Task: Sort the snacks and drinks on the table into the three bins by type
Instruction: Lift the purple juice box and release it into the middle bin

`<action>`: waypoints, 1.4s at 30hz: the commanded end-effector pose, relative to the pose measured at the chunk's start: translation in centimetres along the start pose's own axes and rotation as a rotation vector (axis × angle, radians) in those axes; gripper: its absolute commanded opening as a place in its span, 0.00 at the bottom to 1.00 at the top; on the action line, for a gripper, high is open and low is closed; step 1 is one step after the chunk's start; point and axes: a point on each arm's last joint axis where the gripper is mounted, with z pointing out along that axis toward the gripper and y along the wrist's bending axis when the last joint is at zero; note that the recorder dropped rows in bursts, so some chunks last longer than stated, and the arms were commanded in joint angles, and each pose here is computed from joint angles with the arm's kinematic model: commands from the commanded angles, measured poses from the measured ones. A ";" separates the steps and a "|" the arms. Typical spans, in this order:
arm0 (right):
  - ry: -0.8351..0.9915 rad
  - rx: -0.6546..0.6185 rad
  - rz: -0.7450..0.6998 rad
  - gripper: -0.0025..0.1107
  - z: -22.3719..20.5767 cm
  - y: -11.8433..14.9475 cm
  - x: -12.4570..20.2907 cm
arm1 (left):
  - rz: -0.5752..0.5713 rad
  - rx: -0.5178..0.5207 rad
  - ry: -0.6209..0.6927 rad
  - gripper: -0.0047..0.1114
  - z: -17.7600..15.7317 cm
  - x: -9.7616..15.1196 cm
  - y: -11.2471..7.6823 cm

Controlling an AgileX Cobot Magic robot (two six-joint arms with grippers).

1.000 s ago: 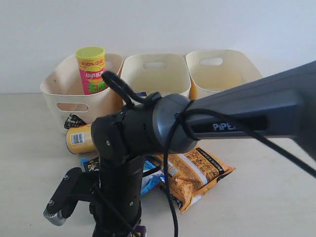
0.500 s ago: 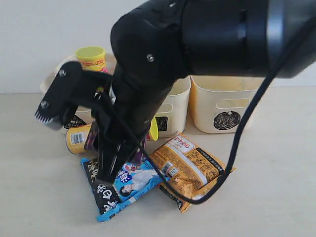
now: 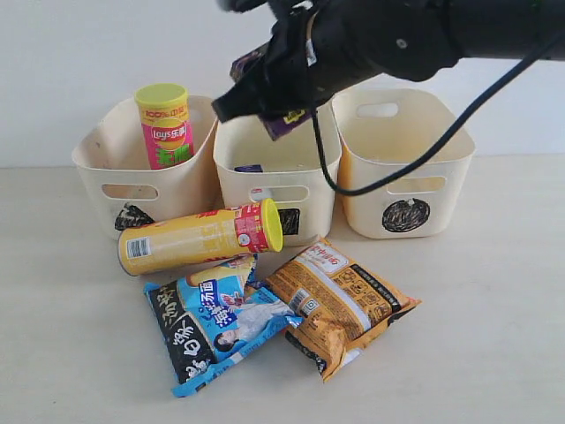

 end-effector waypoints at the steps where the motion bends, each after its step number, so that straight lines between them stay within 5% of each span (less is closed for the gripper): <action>1: -0.138 -0.012 0.223 0.02 1.0 -2.6 -0.8 | -0.004 -0.002 -0.002 0.07 0.0 0.1 0.0; 17: 0.075 0.108 0.281 0.02 12.8 -4.0 2.5 | -0.004 -0.002 -0.007 0.07 0.0 0.0 0.0; 20: 0.104 0.106 0.292 0.13 13.7 -3.8 3.5 | -0.004 -0.002 -0.007 0.07 0.0 0.0 0.0; 24: 0.137 0.110 0.295 0.48 14.4 -3.7 4.4 | -0.004 -0.002 -0.007 0.07 0.0 0.0 0.0; 27: 0.137 0.111 0.292 0.56 14.4 -3.7 4.4 | -0.004 -0.002 -0.007 0.07 0.0 0.0 0.0; 37: 0.171 0.160 0.281 0.55 12.0 -4.5 2.8 | -0.004 -0.002 -0.007 0.07 0.0 0.0 0.0; 42: 0.236 0.199 0.191 0.31 9.9 -5.2 2.0 | -0.004 -0.002 -0.007 0.07 0.0 0.0 0.0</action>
